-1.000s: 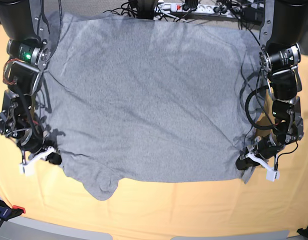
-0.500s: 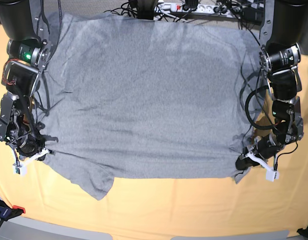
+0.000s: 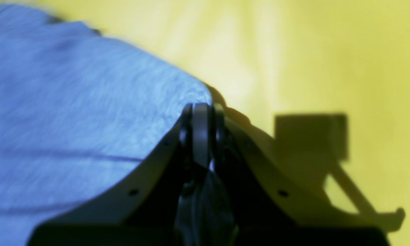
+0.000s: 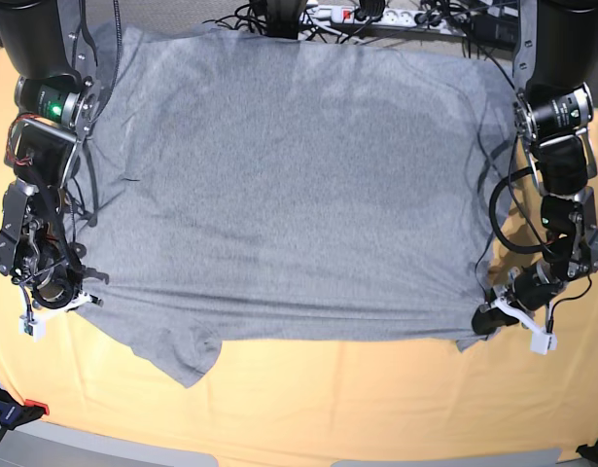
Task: Layout the t-shirt on the table in an organized manner, then fold the t-shirt properly
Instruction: 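Drag the hem corner with the left gripper away from the right gripper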
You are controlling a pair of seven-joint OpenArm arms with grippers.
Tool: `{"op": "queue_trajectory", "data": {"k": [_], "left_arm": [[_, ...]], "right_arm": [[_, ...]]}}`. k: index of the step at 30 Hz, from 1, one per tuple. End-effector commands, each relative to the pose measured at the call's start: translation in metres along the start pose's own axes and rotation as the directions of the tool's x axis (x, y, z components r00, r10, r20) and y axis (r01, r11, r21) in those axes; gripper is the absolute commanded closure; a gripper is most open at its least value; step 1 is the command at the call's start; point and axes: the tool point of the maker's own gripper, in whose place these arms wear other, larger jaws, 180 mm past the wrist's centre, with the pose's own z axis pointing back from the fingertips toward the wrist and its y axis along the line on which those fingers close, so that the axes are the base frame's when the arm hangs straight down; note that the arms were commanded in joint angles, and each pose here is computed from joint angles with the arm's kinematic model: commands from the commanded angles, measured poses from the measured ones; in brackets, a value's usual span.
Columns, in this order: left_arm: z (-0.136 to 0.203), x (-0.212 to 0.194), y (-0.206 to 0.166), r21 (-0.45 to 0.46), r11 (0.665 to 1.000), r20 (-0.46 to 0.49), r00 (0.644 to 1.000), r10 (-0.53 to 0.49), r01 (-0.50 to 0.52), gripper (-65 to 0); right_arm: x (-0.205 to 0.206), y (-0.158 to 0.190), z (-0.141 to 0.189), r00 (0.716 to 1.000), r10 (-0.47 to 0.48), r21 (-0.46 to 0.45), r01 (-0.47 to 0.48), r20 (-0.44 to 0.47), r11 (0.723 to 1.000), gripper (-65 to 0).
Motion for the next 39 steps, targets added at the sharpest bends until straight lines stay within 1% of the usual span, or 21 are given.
{"op": "queue_trajectory", "data": {"k": [1, 3, 7, 8, 9, 10, 12, 13, 14, 16, 17, 20, 21, 24, 26, 27, 29, 31, 33, 36, 39], "left_arm": [[0.007, 0.036, -0.001, -0.003, 1.000, 0.090, 0.996, -0.020, 0.020, 0.0], [0.007, 0.035, -0.001, -0.003, 1.000, 0.089, 0.996, -0.019, 0.019, 0.0], [0.008, 0.038, -0.002, -0.008, 1.000, 0.104, 0.994, -0.012, 0.013, 0.0], [0.008, 0.041, -0.004, -0.018, 1.000, 0.116, 0.993, -0.001, 0.004, -3.8], [0.008, 0.045, -0.006, -0.031, 1.000, 0.129, 0.992, 0.011, -0.007, -11.6], [0.008, 0.047, -0.008, -0.042, 0.999, 0.138, 0.990, 0.023, -0.017, -20.9], [0.008, 0.050, -0.014, -0.068, 0.997, 0.134, 0.990, 0.047, -0.038, -39.8], [0.008, 0.051, -0.016, -0.080, 0.996, 0.125, 0.991, 0.055, -0.045, -46.6], [0.007, 0.051, -0.019, -0.089, 0.995, 0.112, 0.992, 0.060, -0.050, -49.8], [0.007, 0.053, -0.023, -0.105, 0.993, 0.089, 0.994, 0.061, -0.051, -49.4], [0.007, 0.055, -0.026, -0.113, 0.993, 0.086, 0.995, 0.056, -0.046, -49.4], [0.010, 0.065, -0.024, -0.105, 0.994, 0.097, 0.994, 0.046, -0.036, -49.4], [0.012, 0.067, -0.020, -0.085, 0.996, 0.095, 0.994, 0.045, -0.037, -49.4], [0.014, 0.063, 0.000, 0.022, 1.000, 0.053, 0.999, 0.000, -0.001, -49.4], [0.017, 0.066, 0.019, 0.119, 0.993, 0.066, 0.998, -0.021, 0.013, -49.4], [0.020, 0.070, 0.031, 0.186, 0.983, 0.086, 0.996, -0.024, 0.007, -49.4], [0.028, 0.079, 0.057, 0.331, 0.943, 0.144, 0.989, -0.019, -0.030, -49.4], [0.034, 0.080, 0.074, 0.422, 0.905, 0.163, 0.986, -0.020, -0.052, -49.4], [0.035, 0.079, 0.077, 0.441, 0.896, 0.158, 0.987, -0.020, -0.053, -49.4], [0.030, 0.075, 0.073, 0.431, 0.901, 0.155, 0.988, -0.025, -0.044, -49.4], [0.021, 0.068, 0.067, 0.436, 0.900, 0.131, 0.990, -0.048, -0.014, -49.4]], "right_arm": [[0.037, -0.012, 0.008, 0.996, 0.001, -0.041, 0.002, 0.092, 0.999, -0.4], [0.037, -0.009, 0.008, 0.996, 0.015, -0.024, -0.013, 0.091, 1.000, -0.4], [0.034, 0.010, 0.008, 0.993, 0.078, 0.065, -0.084, 0.083, 0.994, -0.5], [0.033, 0.012, 0.008, 0.993, 0.088, 0.077, -0.094, 0.083, 0.993, -0.5], [0.033, 0.013, 0.008, 0.992, 0.090, 0.081, -0.097, 0.084, 0.992, -0.5], [0.033, 0.013, 0.008, 0.992, 0.090, 0.081, -0.097, 0.083, 0.992, -1.3], [0.032, 0.012, 0.008, 0.993, 0.090, 0.080, -0.097, 0.080, 0.992, -7.2], [0.032, 0.012, 0.008, 0.993, 0.091, 0.079, -0.097, 0.077, 0.992, -11.6], [0.031, 0.012, 0.008, 0.993, 0.091, 0.079, -0.097, 0.075, 0.992, -16.1], [0.030, 0.012, 0.008, 0.993, 0.091, 0.079, -0.097, 0.073, 0.992, -23.0], [0.030, 0.012, 0.008, 0.993, 0.092, 0.080, -0.097, 0.073, 0.992, -24.5], [0.030, 0.012, 0.008, 0.993, 0.091, 0.080, -0.097, 0.074, 0.992, -24.4], [0.031, 0.012, 0.008, 0.993, 0.091, 0.079, -0.097, 0.074, 0.992, -24.4], [0.030, 0.012, 0.008, 0.993, 0.095, 0.077, -0.100, 0.072, 0.992, -24.4], [0.031, 0.012, 0.008, 0.993, 0.094, 0.077, -0.099, 0.073, 0.992, -24.4], [0.031, 0.012, 0.008, 0.993, 0.094, 0.078, -0.099, 0.073, 0.992, -24.4], [0.030, 0.012, 0.008, 0.993, 0.094, 0.078, -0.099, 0.073, 0.992, -24.4], [0.030, 0.012, 0.008, 0.993, 0.094, 0.078, -0.100, 0.070, 0.992, -24.4], [0.027, 0.011, 0.008, 0.994, 0.095, 0.078, -0.100, 0.057, 0.992, -24.4], [0.026, 0.013, 0.008, 0.993, 0.104, 0.088, -0.108, 0.053, 0.990, -24.4], [0.025, 0.013, 0.008, 0.993, 0.106, 0.090, -0.110, 0.044, 0.990, -24.4]]}}
